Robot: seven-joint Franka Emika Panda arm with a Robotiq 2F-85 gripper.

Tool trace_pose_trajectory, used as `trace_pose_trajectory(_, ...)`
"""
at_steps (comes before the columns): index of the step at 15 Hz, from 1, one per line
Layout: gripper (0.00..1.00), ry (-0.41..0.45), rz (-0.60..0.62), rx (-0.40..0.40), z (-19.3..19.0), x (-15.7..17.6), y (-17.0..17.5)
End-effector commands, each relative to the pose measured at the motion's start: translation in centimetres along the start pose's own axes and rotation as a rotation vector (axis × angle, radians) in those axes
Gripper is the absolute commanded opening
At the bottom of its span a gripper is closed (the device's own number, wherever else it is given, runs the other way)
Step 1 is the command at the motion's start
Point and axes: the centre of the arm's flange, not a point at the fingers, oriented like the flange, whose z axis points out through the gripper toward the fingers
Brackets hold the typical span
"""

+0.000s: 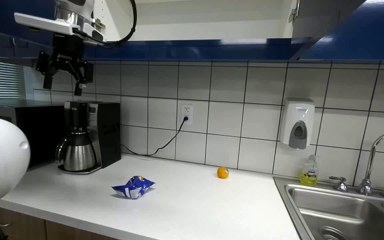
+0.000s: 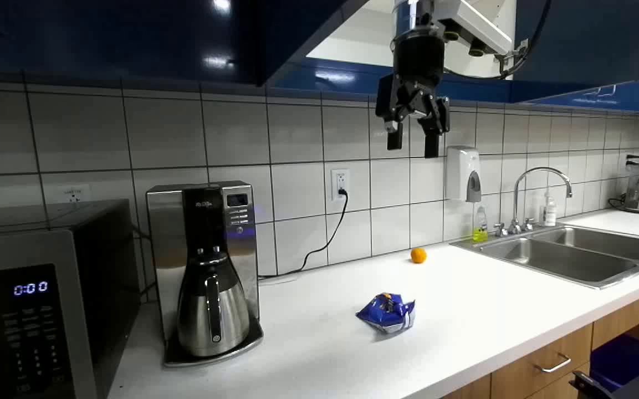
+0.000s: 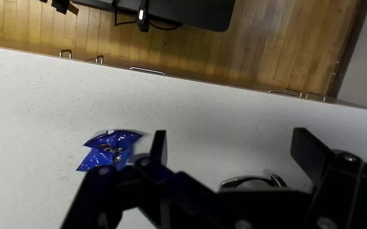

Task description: Move an object and put it on another position

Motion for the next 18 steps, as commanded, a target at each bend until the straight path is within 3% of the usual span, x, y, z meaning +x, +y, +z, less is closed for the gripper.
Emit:
trace_pose_trajectory(1, 1.00, 0.000, 0.000, 0.000, 0.0, 0.0, 0.0)
trace_pose_trajectory(11, 1.00, 0.059, 0.179, -0.134, -0.9, -1.1, 4.3)
trace_pose_trajectory(18, 1.00, 0.066, 0.256, -0.134, 2.1, 0.2, 8.6)
